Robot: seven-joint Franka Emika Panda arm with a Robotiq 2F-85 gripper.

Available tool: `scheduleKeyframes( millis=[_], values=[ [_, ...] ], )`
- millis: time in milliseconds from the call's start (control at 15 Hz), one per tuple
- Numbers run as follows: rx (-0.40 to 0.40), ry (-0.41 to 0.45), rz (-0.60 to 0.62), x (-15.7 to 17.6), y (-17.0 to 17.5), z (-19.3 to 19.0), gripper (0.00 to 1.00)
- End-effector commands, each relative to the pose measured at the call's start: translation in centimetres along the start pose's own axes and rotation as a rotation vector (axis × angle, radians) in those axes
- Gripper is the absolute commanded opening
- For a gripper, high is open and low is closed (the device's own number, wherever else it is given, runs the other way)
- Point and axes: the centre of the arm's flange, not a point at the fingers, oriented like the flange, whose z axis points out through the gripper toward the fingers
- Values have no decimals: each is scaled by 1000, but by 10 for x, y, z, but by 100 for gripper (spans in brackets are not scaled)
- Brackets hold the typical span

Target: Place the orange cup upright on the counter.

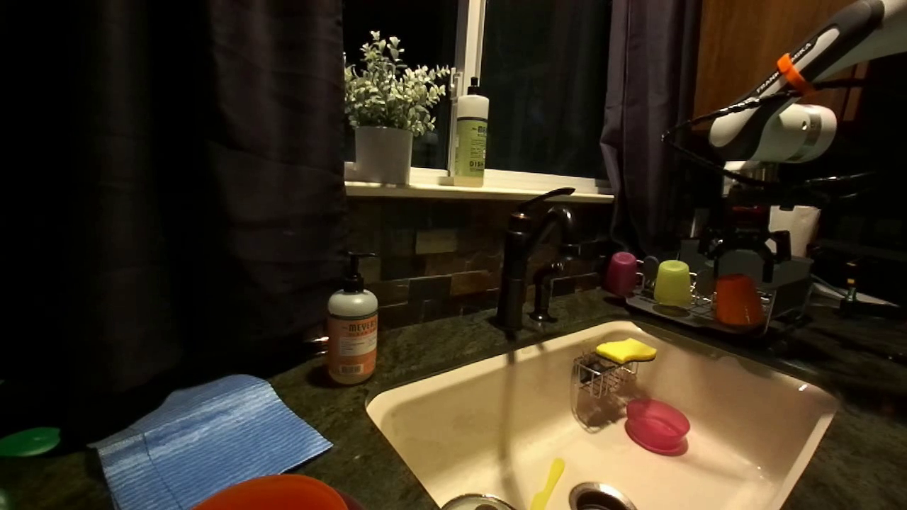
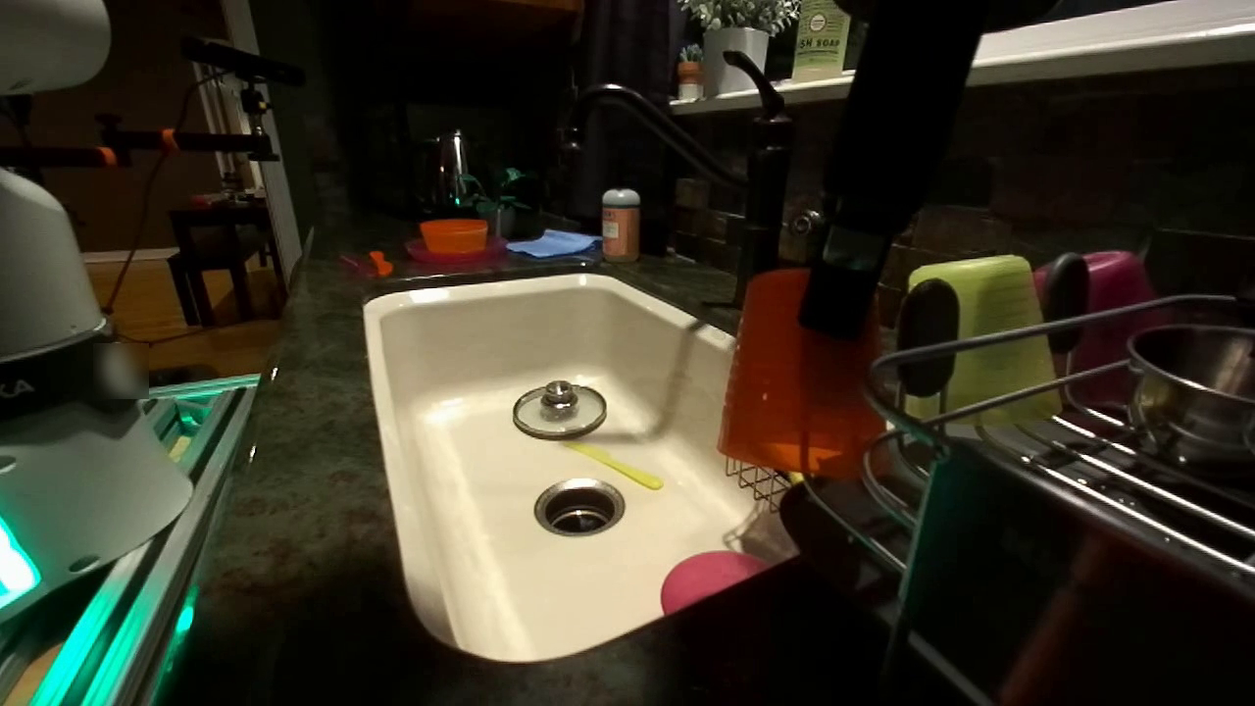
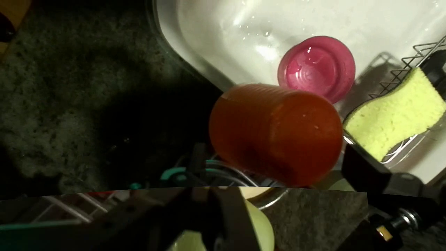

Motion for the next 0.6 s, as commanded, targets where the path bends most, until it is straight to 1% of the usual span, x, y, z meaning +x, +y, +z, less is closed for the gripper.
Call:
scheduleKeyframes(
  millis=[0,67,133,200,267,333,467,533],
  values=[
    [18,-61,21,12,2,3,97],
    [20,-70,27,13,3,3,96],
    [23,-77,33,15,3,3,90],
    [27,-85,42,16,4,3,88],
    [36,-89,48,17,4,2,82],
    [40,-93,54,19,5,1,82],
    [46,-97,63,21,7,0,79],
    [44,-100,66,22,8,0,90]
  ],
)
